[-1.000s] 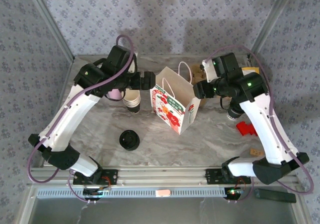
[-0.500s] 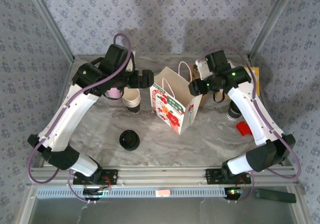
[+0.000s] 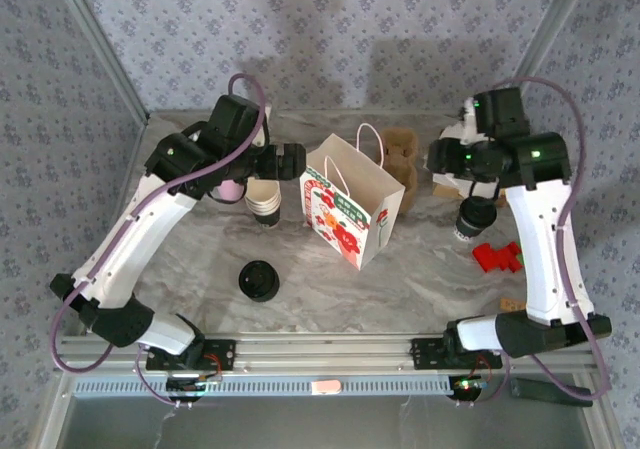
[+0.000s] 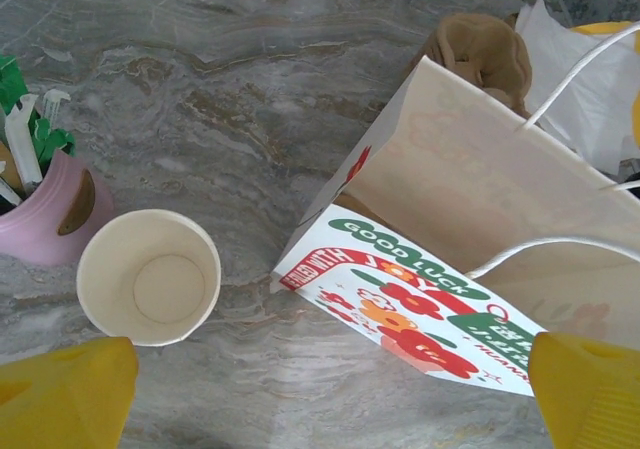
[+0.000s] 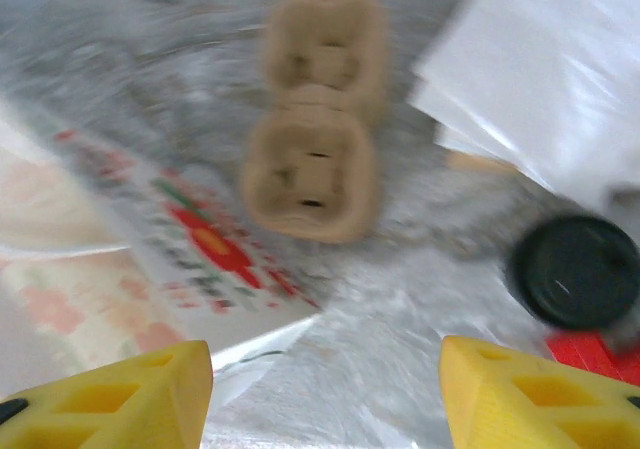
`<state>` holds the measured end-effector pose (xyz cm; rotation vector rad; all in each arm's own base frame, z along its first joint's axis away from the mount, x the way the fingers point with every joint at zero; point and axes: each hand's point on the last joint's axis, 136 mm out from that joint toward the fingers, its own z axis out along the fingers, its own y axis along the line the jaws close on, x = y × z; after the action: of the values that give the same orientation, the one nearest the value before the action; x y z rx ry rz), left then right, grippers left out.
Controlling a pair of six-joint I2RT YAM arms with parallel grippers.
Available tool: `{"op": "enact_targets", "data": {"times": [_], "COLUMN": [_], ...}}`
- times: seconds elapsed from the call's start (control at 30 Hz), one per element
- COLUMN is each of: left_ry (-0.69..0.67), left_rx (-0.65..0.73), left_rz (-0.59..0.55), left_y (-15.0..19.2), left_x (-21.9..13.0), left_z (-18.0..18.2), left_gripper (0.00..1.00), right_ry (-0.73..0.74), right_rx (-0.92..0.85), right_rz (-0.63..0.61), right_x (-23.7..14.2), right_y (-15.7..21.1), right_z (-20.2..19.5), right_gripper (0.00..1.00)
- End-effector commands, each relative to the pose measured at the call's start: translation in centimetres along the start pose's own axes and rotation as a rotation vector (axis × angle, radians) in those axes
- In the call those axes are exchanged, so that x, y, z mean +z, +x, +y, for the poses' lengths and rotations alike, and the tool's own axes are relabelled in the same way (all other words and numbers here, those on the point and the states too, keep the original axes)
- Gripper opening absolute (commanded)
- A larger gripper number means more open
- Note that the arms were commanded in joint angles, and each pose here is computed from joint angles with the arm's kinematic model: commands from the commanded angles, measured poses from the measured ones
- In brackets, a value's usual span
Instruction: Pack the takeout coffee
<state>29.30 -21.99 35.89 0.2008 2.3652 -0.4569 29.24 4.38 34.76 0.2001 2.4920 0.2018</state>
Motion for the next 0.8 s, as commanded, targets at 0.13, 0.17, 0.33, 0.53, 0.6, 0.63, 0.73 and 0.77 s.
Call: {"op": "enact_targets", "data": {"times": [0.13, 0.17, 0.33, 0.53, 0.6, 0.63, 0.73, 0.77], "left_ry": [-0.004, -0.001, 0.066, 0.245, 0.325, 0.366, 0.54, 0.595], "left_rx": [0.034, 0.04, 0.164, 0.533, 0.656, 0.718, 0.864, 0.905], "left_rz": [-0.086, -0.092, -0.126, -0.221, -0.229, -0.226, -0.192, -0.185], "left_y": [-1.0, -1.0, -0.9, 0.8, 2.1, 2.9, 5.9, 6.9], "left_x": [0.1, 0.2, 0.5, -0.9, -1.6, -1.8, -3.1, -3.4], "left_z": [0.4, 0.4, -1.2, -6.9, -9.0, -10.1, -13.0, -13.8], "left_gripper": [1.0, 1.0, 1.0, 1.0, 1.0, 1.0, 1.0, 1.0], "right_ry": [0.333, 0.335, 0.426, 0.47, 0.495, 0.512, 0.557, 0.566], "right_rx": [0.63, 0.702, 0.976, 1.174, 1.194, 1.198, 1.214, 1.22], "right_rz": [0.059, 0.056, 0.072, 0.122, 0.162, 0.179, 0.215, 0.229], "right_x": [0.3, 0.5, 2.6, 7.2, 8.5, 9.1, 10.5, 10.9], "right_y": [2.7, 2.7, 3.5, 5.1, 5.6, 5.7, 6.2, 6.5], "right_z": [-9.6, -10.1, -12.0, -12.8, -13.1, -13.3, -14.1, -14.2], "right_gripper": [0.65, 0.67, 0.76, 0.78, 0.8, 0.8, 0.82, 0.83]}}
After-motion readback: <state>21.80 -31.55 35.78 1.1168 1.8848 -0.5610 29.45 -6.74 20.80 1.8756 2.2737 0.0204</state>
